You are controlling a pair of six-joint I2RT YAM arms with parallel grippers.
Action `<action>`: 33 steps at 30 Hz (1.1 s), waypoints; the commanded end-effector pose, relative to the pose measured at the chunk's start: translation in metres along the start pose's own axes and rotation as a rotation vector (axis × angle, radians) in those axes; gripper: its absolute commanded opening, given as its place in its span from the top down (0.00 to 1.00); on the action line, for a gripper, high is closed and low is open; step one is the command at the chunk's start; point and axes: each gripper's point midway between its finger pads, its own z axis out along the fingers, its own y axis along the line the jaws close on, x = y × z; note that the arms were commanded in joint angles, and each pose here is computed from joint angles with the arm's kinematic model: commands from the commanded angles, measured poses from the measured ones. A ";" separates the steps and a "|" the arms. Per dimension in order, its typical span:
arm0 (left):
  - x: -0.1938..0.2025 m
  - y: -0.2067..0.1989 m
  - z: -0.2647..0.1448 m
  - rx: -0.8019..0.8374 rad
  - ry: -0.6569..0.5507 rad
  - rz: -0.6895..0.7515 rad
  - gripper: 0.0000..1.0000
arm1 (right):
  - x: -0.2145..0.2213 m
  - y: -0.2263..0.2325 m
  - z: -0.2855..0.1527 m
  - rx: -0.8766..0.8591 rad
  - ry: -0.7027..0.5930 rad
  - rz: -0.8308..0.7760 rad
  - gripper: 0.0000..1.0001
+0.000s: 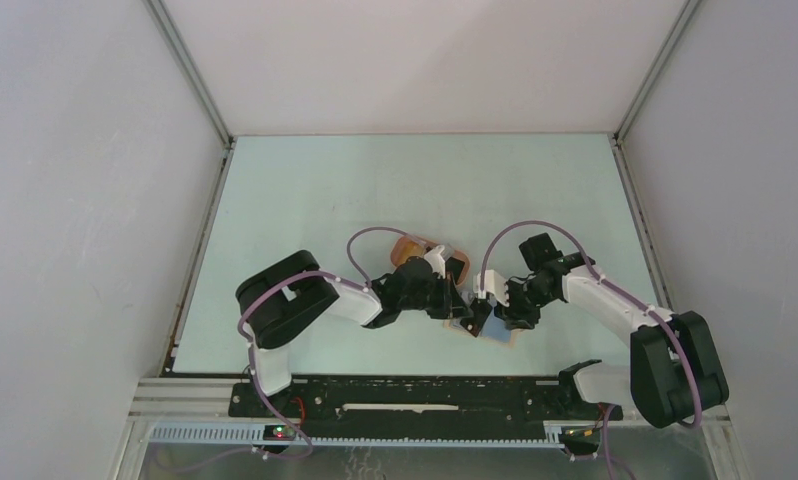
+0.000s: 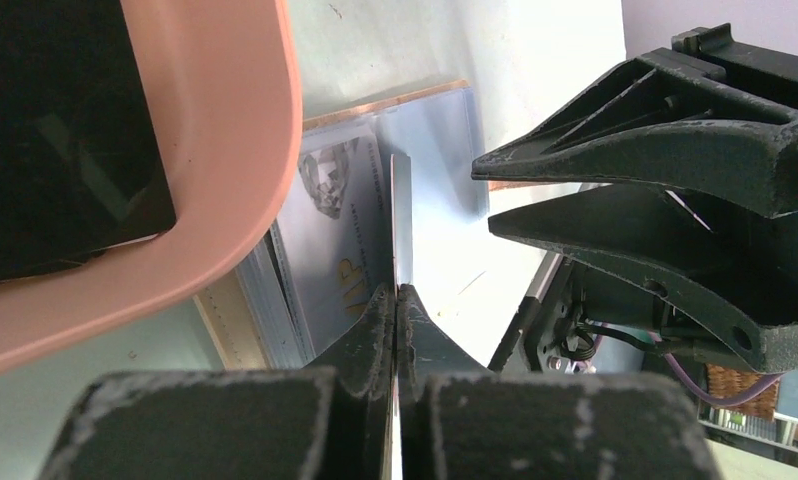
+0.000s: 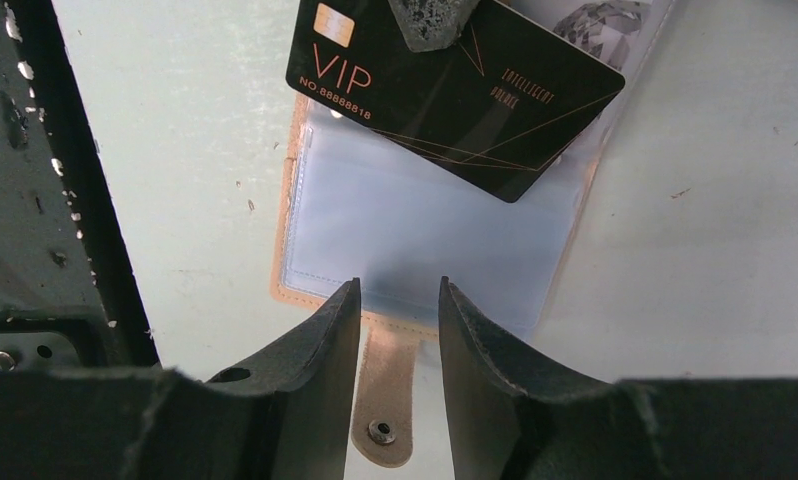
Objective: Put the credit cards into the card holder
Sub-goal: Insert the credit card into the card holder.
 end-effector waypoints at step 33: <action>-0.022 -0.006 -0.021 -0.037 -0.066 0.006 1.00 | -0.004 -0.009 0.000 0.018 0.015 -0.021 0.58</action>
